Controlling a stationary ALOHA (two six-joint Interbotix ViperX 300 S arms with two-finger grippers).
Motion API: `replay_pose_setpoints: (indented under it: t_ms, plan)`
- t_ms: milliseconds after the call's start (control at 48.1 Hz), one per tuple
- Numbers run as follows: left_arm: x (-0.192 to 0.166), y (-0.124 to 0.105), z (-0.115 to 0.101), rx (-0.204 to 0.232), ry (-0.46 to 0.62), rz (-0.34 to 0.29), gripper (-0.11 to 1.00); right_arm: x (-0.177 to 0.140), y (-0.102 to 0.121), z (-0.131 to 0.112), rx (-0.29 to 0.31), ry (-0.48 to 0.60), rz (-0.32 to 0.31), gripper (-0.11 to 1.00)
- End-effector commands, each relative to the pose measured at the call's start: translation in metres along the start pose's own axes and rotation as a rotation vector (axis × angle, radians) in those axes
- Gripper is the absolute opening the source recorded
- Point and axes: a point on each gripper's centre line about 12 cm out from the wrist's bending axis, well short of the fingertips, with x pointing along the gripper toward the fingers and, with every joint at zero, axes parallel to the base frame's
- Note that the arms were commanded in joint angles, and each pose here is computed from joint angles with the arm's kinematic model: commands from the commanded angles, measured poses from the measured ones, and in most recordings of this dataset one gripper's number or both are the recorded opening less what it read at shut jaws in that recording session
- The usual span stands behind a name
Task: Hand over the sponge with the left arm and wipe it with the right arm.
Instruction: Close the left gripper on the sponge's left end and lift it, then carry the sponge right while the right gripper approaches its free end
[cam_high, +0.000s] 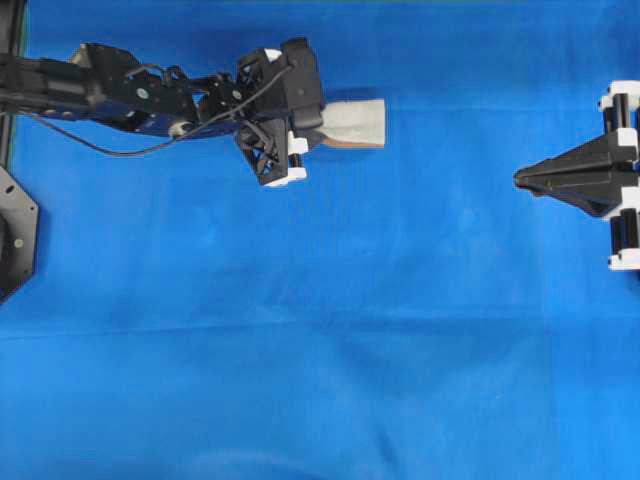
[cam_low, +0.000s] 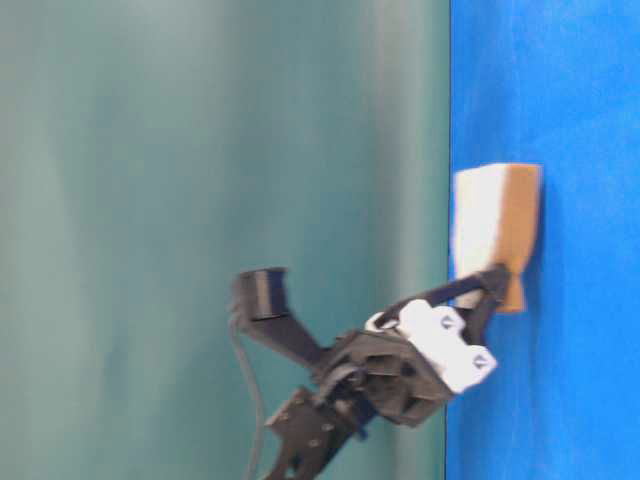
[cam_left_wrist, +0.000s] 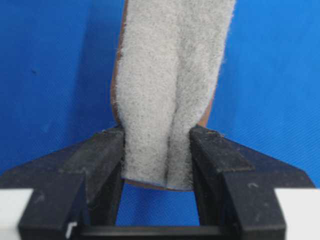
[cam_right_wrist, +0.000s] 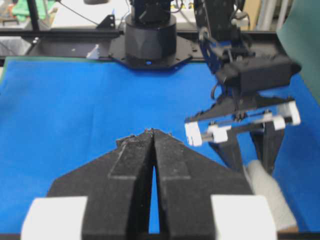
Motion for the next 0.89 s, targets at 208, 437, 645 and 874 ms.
replay_pose_setpoints:
  t_ms: [208, 437, 645, 874]
  plan:
    - [-0.06, -0.038, 0.058, 0.019, -0.076, -0.087, 0.33, 0.005, -0.004, 0.01, 0.007, -0.022, -0.02, 0.0]
    - [-0.09, -0.078, 0.074, 0.001, -0.116, -0.18, 0.33, 0.013, -0.006, 0.009, 0.007, 0.003, -0.025, 0.0]
    - [-0.096, -0.093, 0.073, -0.08, -0.109, -0.219, 0.33, 0.025, -0.006, 0.009, 0.015, 0.027, -0.026, 0.0]
    - [-0.096, -0.094, 0.072, -0.088, -0.107, -0.223, 0.33, 0.047, -0.006, 0.007, 0.036, 0.073, -0.025, 0.0]
